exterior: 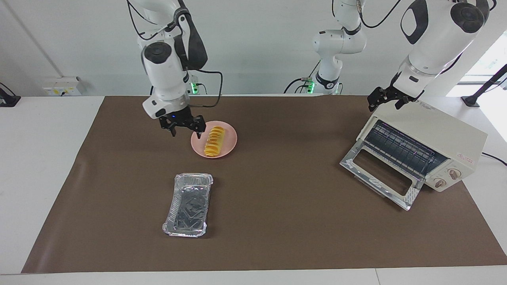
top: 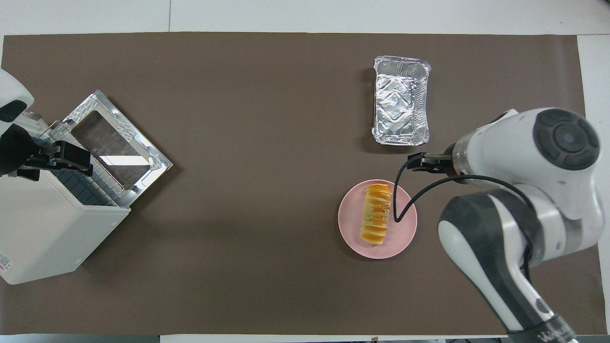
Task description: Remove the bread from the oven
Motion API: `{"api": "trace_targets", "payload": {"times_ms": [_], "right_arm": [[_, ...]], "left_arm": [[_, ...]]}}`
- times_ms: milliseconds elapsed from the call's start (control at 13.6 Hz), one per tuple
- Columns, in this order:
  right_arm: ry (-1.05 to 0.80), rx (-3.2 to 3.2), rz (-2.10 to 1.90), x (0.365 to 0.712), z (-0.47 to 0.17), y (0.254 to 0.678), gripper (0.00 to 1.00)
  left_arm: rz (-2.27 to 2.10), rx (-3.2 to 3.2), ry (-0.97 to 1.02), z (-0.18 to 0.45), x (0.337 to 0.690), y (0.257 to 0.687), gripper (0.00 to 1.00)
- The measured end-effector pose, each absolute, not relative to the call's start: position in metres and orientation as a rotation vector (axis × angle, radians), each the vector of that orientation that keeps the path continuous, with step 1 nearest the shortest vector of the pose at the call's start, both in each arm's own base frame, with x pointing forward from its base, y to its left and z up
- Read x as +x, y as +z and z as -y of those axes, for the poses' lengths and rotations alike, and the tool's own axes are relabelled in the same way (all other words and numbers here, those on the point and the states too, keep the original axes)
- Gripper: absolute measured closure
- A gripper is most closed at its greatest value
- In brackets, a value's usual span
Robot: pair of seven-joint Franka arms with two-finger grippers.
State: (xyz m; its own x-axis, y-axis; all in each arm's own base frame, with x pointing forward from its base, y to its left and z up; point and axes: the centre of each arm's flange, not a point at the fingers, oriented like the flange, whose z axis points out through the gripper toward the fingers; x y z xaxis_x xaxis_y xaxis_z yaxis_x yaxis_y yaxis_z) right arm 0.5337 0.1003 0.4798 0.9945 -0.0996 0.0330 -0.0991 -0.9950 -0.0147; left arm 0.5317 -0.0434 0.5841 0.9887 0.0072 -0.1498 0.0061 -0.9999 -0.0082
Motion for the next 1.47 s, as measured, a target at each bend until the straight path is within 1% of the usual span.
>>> {"api": "trace_targets", "payload": {"times_ms": [73,220,513,659,806,1026,1466], "right_arm": [[-0.027,-3.131,-0.086,0.539,-0.076,0.497,0.00],[0.046,-3.137,0.026,0.538,-0.046,0.528,0.00],[0.170,-3.122,0.106,0.523,0.001,0.596,0.00],[0.212,-3.117,0.074,0.517,0.018,0.612,0.00],[0.204,-3.117,0.060,0.517,0.026,0.617,0.00],[0.133,-3.125,0.070,0.530,0.023,0.610,0.00],[0.157,-3.125,0.073,0.535,0.023,0.595,0.00]], "left_arm": [[0.010,-3.125,0.235,0.043,0.532,0.584,0.00],[0.010,-3.125,0.235,0.043,0.532,0.584,0.00],[0.010,-3.125,0.235,0.043,0.532,0.584,0.00],[0.010,-3.125,0.235,0.043,0.532,0.584,0.00],[0.010,-3.125,0.235,0.043,0.532,0.584,0.00],[0.010,-3.125,0.235,0.043,0.532,0.584,0.00],[0.010,-3.125,0.235,0.043,0.532,0.584,0.00]]}}
